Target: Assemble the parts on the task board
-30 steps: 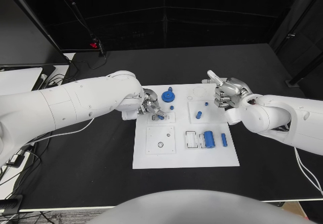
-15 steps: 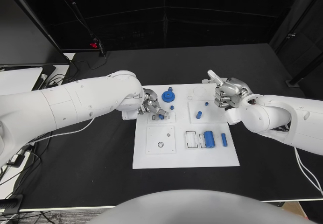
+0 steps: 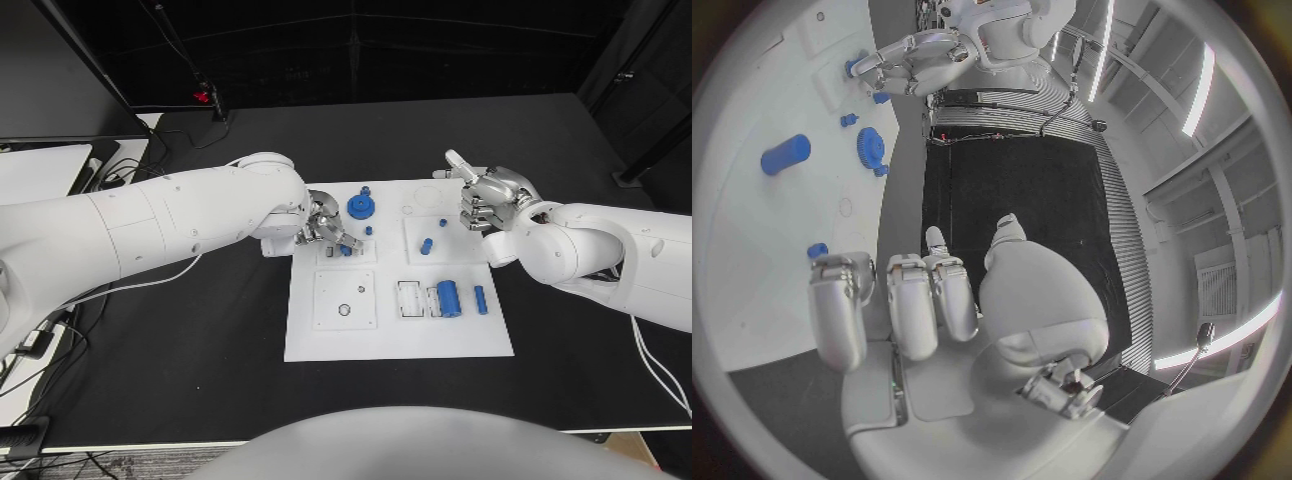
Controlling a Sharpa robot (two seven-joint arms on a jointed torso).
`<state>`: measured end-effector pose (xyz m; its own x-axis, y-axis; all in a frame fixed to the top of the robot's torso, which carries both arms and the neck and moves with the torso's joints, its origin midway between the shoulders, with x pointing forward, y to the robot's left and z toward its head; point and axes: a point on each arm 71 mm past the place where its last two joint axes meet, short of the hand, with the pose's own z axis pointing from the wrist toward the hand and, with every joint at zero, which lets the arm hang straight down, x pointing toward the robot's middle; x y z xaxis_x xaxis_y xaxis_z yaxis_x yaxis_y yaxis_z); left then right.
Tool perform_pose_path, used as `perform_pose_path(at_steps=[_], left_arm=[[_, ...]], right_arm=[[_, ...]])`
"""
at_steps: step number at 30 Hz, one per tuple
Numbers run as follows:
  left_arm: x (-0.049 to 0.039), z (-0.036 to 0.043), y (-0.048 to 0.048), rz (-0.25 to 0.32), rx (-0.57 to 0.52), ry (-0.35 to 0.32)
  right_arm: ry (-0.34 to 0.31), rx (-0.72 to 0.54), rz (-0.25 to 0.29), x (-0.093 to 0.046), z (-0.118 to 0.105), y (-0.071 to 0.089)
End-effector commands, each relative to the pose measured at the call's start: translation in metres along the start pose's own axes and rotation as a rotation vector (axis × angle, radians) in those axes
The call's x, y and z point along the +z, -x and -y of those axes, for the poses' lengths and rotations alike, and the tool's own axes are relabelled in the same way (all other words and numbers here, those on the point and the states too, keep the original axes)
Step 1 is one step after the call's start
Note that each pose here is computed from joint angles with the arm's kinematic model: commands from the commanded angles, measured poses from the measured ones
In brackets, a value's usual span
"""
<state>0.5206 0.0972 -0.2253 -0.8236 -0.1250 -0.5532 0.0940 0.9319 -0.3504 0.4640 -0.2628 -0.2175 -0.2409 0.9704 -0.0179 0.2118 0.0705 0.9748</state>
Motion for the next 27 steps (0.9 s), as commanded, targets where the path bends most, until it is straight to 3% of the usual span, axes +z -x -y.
perform_pose_path(at_steps=[1, 27], left_arm=[[0.0021, -0.0056, -0.0014, 0.027, 0.020, 0.022], [-0.0021, -0.0089, 0.0000, 0.076, 0.008, -0.012]], right_arm=[[0.004, 0.003, -0.004, 0.0003, -0.0009, -0.0004], [-0.008, 0.003, 0.000, 0.0003, 0.0027, 0.0003]])
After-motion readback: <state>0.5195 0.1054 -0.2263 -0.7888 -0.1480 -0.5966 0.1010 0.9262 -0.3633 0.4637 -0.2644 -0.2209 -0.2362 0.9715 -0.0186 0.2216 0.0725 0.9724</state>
